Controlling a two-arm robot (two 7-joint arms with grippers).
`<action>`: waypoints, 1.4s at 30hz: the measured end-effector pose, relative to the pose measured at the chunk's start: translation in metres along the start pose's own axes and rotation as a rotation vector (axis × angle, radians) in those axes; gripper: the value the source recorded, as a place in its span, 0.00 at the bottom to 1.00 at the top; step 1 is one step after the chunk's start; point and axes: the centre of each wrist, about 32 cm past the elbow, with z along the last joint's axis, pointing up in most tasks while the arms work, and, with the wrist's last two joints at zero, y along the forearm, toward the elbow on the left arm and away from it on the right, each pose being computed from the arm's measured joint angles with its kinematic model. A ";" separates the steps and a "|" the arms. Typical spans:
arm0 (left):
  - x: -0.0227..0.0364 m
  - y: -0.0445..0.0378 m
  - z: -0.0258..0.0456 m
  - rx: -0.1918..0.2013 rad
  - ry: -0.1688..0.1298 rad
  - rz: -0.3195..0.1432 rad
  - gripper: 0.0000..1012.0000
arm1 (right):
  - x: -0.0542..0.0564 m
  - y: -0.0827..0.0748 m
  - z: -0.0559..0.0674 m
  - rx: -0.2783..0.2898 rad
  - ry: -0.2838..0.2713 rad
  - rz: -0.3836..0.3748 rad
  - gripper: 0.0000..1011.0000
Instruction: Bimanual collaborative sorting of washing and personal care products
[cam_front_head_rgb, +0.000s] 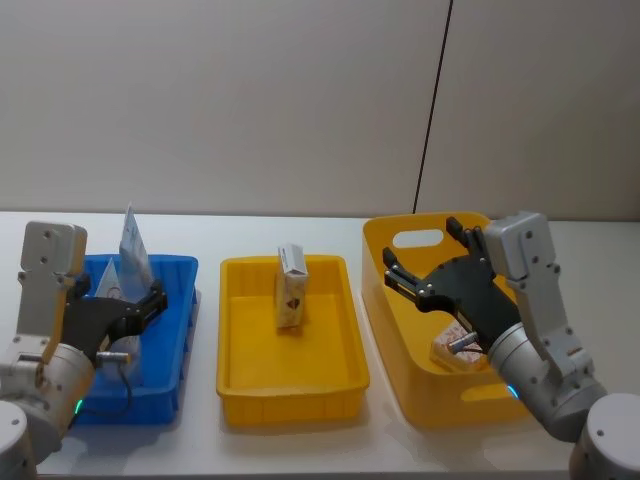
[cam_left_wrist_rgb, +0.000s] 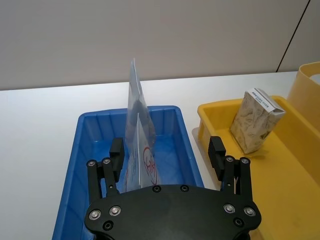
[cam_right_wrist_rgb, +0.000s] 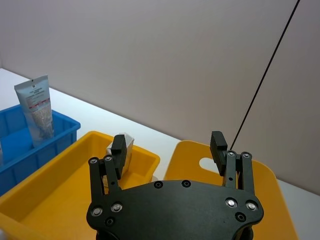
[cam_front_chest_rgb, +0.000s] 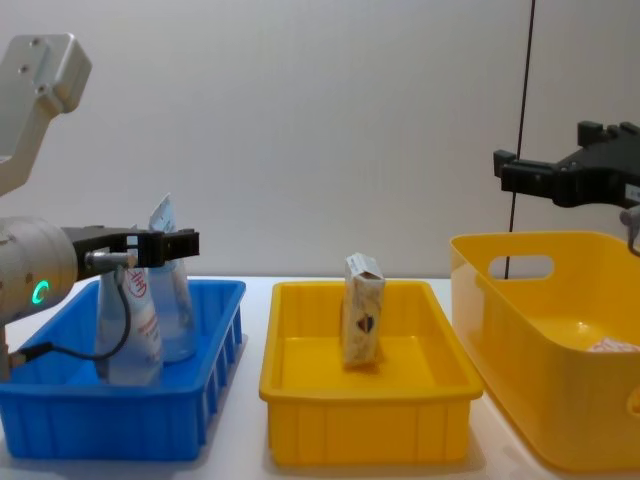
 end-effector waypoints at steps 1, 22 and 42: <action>0.0002 0.0000 0.0000 0.001 0.001 0.001 0.99 | 0.000 0.000 0.000 0.001 0.000 0.001 0.99; 0.0048 -0.0152 -0.0127 0.047 0.017 0.036 0.88 | 0.000 0.000 0.004 0.009 0.001 -0.001 0.99; 0.0098 -0.0268 -0.0277 0.069 0.010 0.093 0.33 | 0.000 0.001 0.007 0.022 0.009 0.003 0.99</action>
